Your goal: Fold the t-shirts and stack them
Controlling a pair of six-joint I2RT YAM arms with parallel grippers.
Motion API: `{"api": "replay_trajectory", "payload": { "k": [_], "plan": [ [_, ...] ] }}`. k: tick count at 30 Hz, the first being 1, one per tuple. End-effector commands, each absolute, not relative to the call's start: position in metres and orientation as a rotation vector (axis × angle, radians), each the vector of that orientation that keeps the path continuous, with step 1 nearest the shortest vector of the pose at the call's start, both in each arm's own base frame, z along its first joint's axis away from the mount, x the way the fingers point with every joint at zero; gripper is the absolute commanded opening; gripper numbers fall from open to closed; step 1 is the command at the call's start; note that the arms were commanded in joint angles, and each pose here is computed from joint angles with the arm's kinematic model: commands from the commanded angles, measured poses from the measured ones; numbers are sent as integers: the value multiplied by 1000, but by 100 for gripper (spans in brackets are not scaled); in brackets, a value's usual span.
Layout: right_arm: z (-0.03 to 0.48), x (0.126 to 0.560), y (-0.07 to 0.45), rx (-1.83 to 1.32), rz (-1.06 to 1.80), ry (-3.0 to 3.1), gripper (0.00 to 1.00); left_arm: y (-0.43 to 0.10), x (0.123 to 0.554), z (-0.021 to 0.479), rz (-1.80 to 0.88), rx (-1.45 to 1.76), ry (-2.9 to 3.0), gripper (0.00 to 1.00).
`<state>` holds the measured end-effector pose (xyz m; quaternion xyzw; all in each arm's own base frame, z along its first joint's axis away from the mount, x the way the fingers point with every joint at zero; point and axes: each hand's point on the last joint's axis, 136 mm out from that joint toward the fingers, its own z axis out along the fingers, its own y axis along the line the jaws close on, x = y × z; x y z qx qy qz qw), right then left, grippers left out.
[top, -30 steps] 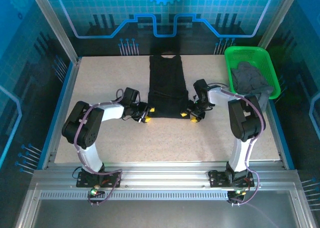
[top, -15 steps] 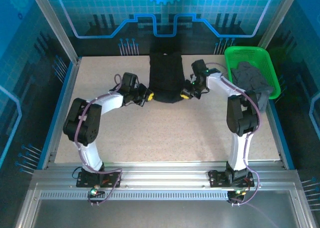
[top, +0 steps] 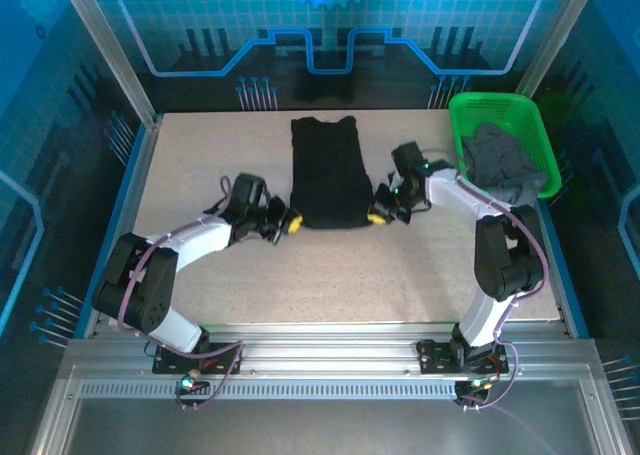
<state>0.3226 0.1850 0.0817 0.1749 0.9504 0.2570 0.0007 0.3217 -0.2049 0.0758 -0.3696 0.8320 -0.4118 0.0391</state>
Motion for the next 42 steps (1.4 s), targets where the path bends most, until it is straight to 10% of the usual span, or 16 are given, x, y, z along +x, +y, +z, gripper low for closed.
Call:
{"api": "replay_trajectory", "payload": {
  "k": [1, 16, 24, 33, 38, 42],
  "plan": [
    [78, 282, 191, 523, 841, 3030, 0, -211, 263, 53, -1257, -1149, 2707, 0],
    [141, 193, 190, 350, 776, 3037, 0, -206, 184, 125, -1364, -983, 2669, 0],
    [203, 273, 207, 457, 857, 2884, 0, -187, 276, 217, -1372, -1036, 2267, 0],
    [150, 434, 213, 707, 773, 2929, 0, -174, 445, 181, -1227, -1185, 2326, 1],
    [110, 508, 208, 692, 755, 2891, 48, -160, 504, 128, -1108, -1273, 2416, 41],
    [142, 525, 194, 654, 758, 2802, 58, -160, 509, 152, -1129, -1187, 2369, 53]
  ]
}}
